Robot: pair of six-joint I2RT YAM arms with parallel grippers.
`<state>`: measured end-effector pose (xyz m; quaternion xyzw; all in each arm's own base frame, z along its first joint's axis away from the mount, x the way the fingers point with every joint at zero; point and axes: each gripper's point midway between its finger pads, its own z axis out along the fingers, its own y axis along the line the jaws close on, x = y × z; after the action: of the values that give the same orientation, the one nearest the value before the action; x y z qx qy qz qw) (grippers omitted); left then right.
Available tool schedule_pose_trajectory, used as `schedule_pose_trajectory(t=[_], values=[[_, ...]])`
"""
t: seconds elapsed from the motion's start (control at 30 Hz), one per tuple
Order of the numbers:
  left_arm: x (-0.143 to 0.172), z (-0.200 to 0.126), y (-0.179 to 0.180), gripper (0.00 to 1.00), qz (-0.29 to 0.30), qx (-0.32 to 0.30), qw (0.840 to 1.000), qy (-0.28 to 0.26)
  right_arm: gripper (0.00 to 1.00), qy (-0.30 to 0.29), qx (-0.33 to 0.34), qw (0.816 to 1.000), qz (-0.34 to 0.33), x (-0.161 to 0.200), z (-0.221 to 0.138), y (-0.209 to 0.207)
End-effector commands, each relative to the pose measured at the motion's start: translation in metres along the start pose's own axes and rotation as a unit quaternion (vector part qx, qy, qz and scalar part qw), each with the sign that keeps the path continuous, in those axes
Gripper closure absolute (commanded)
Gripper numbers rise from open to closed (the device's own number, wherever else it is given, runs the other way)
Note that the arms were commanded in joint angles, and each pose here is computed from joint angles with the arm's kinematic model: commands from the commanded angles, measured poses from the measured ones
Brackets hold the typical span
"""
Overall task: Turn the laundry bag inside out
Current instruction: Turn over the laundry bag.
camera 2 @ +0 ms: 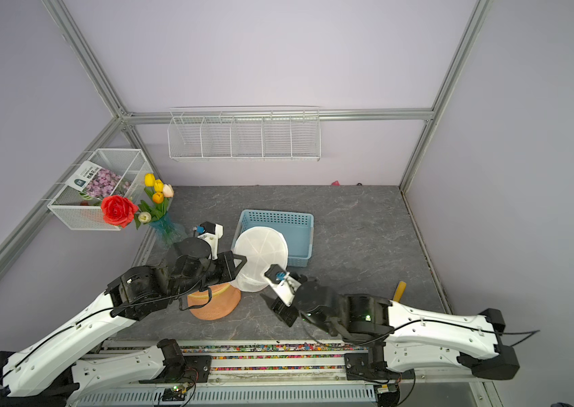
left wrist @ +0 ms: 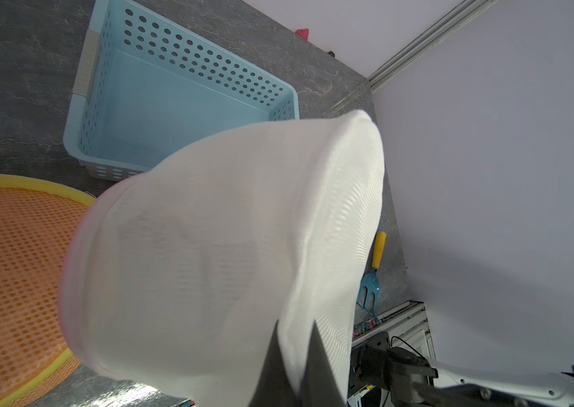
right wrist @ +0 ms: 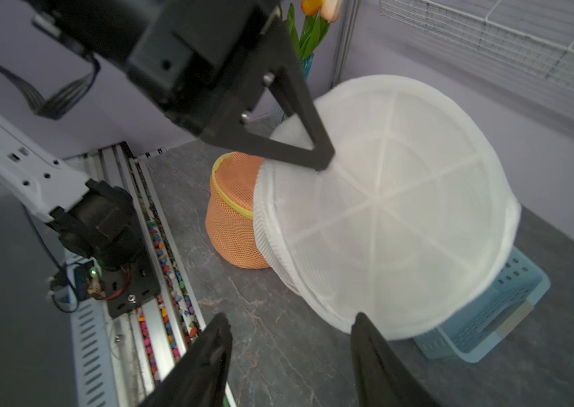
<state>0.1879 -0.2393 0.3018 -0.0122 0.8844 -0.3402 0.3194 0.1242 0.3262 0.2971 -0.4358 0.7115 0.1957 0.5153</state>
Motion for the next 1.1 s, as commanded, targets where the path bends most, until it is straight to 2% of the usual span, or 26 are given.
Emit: schedule_pose_trajectory(t=[0.0,0.1,0.23,0.33,0.47,0.67,0.8,0.9,0.97,1.03,1.07], values=[[-0.006,-0.007,-0.004,1.0,-0.01,0.007,1.0,-0.006,0.42,-0.023,0.104,0.989,-0.105,-0.022,0.003,-0.022],[-0.005,-0.008,-0.002,1.0,-0.012,0.008,1.0,-0.007,0.41,-0.035,0.119,0.984,-0.129,-0.029,0.006,-0.022],[-0.004,-0.007,-0.003,1.0,-0.016,0.016,1.0,-0.003,0.4,-0.018,0.125,0.98,-0.157,-0.022,0.019,-0.016],[-0.004,-0.008,-0.004,1.0,-0.018,0.019,1.0,-0.002,0.4,-0.007,0.129,0.979,-0.16,-0.014,0.03,-0.012],[-0.006,-0.009,-0.004,1.0,-0.021,0.023,1.0,-0.003,0.4,-0.02,0.115,0.982,-0.148,-0.008,0.037,-0.004],[-0.002,-0.009,-0.009,1.0,-0.03,0.036,0.999,0.008,0.43,-0.016,0.139,0.98,-0.139,-0.004,0.05,-0.015],[-0.002,-0.011,-0.012,1.0,-0.037,0.046,0.998,0.01,0.55,-0.003,0.139,0.982,-0.132,0.004,0.056,-0.021],[-0.003,-0.014,-0.014,1.0,-0.044,0.054,0.998,0.01,0.8,0.004,0.139,0.982,-0.126,0.009,0.058,-0.023],[-0.004,-0.014,-0.016,1.0,-0.046,0.059,0.997,0.011,1.0,0.007,0.134,0.986,-0.101,0.011,0.058,-0.027],[-0.005,-0.014,-0.016,1.0,-0.041,0.057,0.997,0.01,1.0,0.016,0.12,0.991,-0.05,0.013,0.058,-0.034],[-0.007,-0.015,-0.016,0.86,-0.035,0.054,0.998,0.007,1.0,0.019,0.112,0.993,-0.017,0.014,0.058,-0.039]])
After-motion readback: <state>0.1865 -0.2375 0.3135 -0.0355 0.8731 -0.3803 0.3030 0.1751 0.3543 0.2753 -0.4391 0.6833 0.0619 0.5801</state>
